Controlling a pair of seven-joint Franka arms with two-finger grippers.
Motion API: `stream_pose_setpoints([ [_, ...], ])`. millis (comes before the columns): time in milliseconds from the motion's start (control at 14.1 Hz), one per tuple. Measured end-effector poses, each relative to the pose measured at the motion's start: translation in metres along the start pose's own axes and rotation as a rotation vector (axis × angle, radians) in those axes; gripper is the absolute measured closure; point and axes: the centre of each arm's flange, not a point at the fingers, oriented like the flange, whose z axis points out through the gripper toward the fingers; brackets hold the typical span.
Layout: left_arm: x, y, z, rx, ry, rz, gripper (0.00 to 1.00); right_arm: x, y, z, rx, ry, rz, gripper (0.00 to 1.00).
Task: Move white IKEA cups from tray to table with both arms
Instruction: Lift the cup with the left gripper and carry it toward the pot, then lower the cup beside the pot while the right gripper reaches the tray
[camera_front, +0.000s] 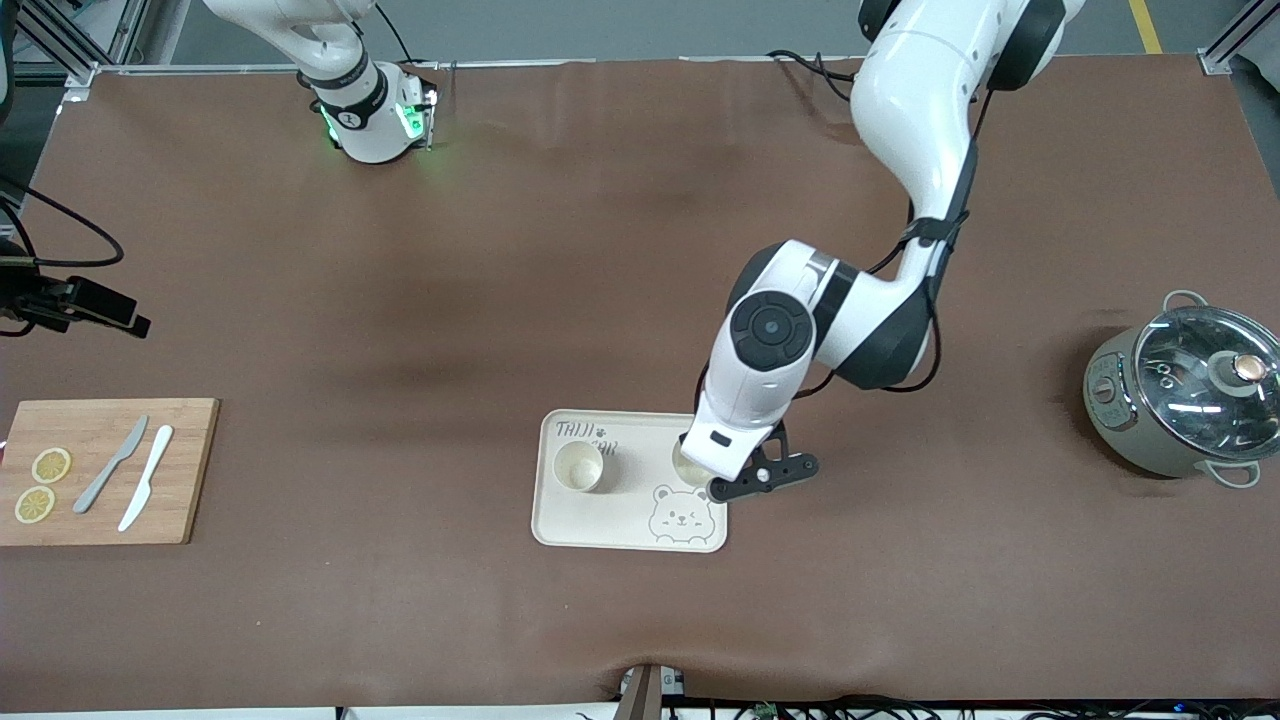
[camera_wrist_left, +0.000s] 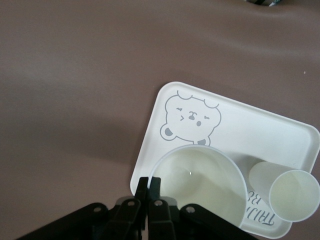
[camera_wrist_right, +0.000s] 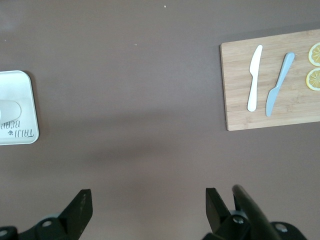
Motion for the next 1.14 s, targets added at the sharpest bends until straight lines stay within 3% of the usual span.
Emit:
stream_pose_setpoints([
  [426,0.046,-0.051,0.002,-0.008,-0.026,0.075,0.97,-0.008,-0.102,0.002,0.008,0.023,0.084,0.0],
  [780,0.144,-0.191,0.002,0.006,-0.014,0.126,0.97,-0.029,-0.209,0.005,0.047,0.088,0.194,0.0],
  [1135,0.184,-0.275,0.002,0.012,-0.019,0.178,0.97,-0.037,-0.308,0.062,0.075,0.114,0.297,0.0],
])
